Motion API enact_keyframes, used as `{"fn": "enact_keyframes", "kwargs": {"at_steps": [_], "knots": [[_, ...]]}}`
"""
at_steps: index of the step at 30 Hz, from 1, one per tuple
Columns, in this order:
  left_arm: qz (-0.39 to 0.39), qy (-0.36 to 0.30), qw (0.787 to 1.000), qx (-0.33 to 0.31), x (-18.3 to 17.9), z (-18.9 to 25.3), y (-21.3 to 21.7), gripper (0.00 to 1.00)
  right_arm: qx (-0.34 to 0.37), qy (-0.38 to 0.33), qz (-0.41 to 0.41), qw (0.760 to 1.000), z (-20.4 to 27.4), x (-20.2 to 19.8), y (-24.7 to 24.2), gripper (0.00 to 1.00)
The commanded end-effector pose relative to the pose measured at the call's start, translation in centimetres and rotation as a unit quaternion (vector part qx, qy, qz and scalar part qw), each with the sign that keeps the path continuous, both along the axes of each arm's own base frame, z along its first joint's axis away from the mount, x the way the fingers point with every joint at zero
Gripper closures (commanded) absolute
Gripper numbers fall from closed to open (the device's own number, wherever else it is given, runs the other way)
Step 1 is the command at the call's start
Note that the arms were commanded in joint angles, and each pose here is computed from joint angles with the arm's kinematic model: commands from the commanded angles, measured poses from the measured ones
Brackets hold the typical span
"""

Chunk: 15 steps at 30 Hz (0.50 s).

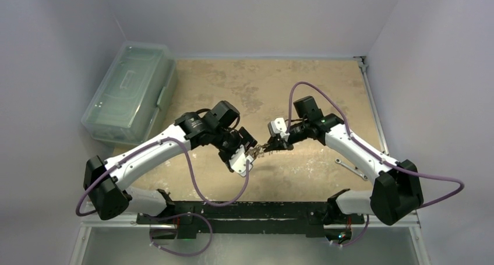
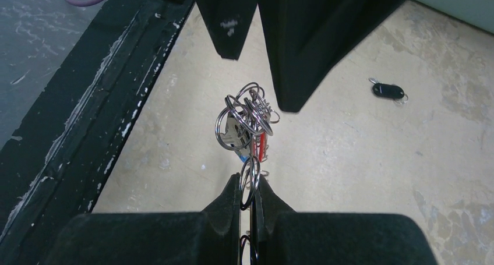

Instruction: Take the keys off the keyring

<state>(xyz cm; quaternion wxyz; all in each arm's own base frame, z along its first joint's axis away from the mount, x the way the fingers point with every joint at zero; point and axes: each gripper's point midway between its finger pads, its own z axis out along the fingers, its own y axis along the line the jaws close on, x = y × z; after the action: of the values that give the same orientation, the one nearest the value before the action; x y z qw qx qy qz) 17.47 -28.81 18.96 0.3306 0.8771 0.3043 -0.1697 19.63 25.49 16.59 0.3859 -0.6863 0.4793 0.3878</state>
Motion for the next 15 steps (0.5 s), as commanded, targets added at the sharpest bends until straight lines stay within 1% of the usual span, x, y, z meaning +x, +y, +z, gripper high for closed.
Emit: {"fn": "enact_keyframes", "kwargs": {"at_steps": [1,2,6,8,9,12,15], "knots": [[-0.031,0.001,0.998,-0.049,0.0,1.9,-2.6,0.34,0.021,-0.016,0.017,1.0,1.3,-0.2,1.0,1.0],[-0.018,0.008,0.998,-0.057,0.2,2.2,-3.0,0.36,0.022,-0.015,0.015,1.0,1.4,-0.1,1.1,1.0],[0.066,0.039,0.993,-0.09,1.6,3.7,-3.9,0.59,0.03,0.005,0.0,1.0,1.5,0.0,1.4,1.0],[0.101,0.047,0.99,-0.092,1.7,3.6,-3.3,0.63,0.037,0.02,-0.017,0.999,1.7,0.3,1.6,1.0],[0.117,0.04,0.986,-0.108,2.1,4.1,-3.3,0.67,0.04,0.022,-0.021,0.999,1.7,0.4,1.7,1.0],[0.172,0.034,0.97,-0.167,3.1,5.7,-2.3,0.7,0.047,0.032,-0.038,0.998,1.9,0.9,1.9,1.0],[0.206,0.027,0.95,-0.232,3.6,7.7,-1.8,0.67,0.055,0.048,-0.061,0.995,2.2,1.6,2.1,1.0]]}}
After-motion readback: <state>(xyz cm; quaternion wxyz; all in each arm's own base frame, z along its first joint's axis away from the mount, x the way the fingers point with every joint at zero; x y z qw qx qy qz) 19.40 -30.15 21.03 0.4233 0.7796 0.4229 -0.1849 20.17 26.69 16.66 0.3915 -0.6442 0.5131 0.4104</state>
